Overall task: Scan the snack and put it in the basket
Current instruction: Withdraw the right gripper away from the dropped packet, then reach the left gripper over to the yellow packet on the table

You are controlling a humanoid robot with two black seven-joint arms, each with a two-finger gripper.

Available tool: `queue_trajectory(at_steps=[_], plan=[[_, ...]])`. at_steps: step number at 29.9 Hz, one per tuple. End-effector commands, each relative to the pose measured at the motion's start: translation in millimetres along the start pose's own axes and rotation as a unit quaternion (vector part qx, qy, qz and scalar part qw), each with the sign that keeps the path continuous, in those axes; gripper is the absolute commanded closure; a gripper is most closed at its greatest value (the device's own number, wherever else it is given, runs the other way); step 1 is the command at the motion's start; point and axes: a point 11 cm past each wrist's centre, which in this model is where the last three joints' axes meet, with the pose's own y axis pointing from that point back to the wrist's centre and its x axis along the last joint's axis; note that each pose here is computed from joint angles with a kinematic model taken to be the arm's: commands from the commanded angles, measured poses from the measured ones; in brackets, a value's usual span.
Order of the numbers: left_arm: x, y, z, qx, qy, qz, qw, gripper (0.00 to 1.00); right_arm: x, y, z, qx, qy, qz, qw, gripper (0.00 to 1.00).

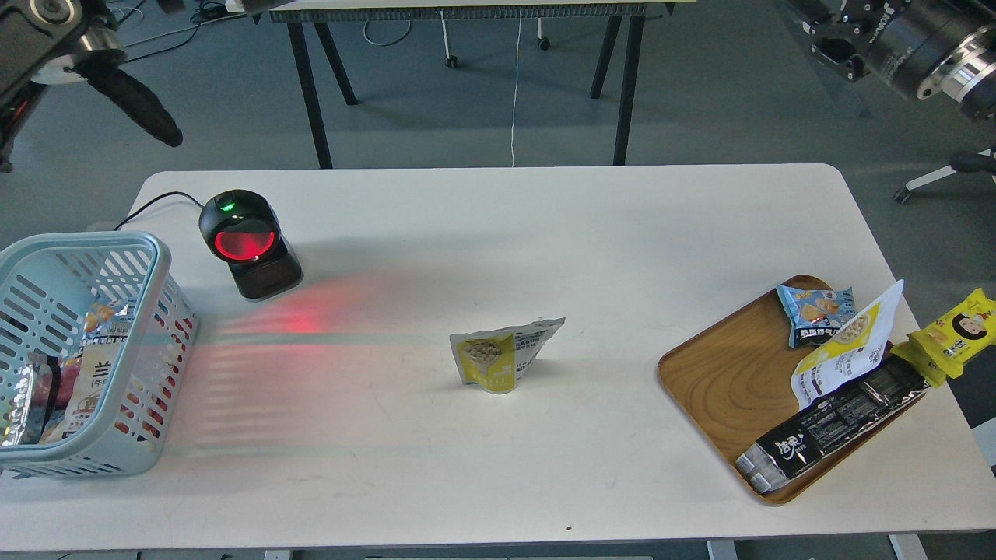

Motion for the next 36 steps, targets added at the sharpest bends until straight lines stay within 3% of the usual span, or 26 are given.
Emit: queue_trajectory(at_steps=[1,6,10,16,27,36], plan=[[-29.6,-16.2,19.5,0.007,-0.134,-0.064,0.989,0.22,19.1,-0.5,6.7,0.042,-0.109,0.036,0.993,0.01],[-81.6,-35.8,33.9,0.004,-0.299,-0.146,0.943,0.22,26.8,17.0,52.1,0.059,-0.231,0.081,0.968,0.01],[-136.0,-47.7,16.3,0.004,-0.343,-0.219,0.914,0.22,10.7,26.9,91.3,0.052,-0.283,0.085,0.954,0.01],[-193.4,-55.7,3.7,-0.004,-0.404,-0.275,0.872,0.22,4.1,36.7,110.3,0.062,-0.324,0.096,0.939,0.0],[-244.0,-44.3,-19.3,-0.003,-0.399,-0.342,0.851,0.22,12.6,31.2,102.9,0.102,-0.348,0.121,0.924,0.0],[-247.1,-37.0,-43.4,0.027,-0.378,-0.353,0.855,0.26,5.1,26.9,111.6,0.114,-0.372,0.131,0.912,0.0]])
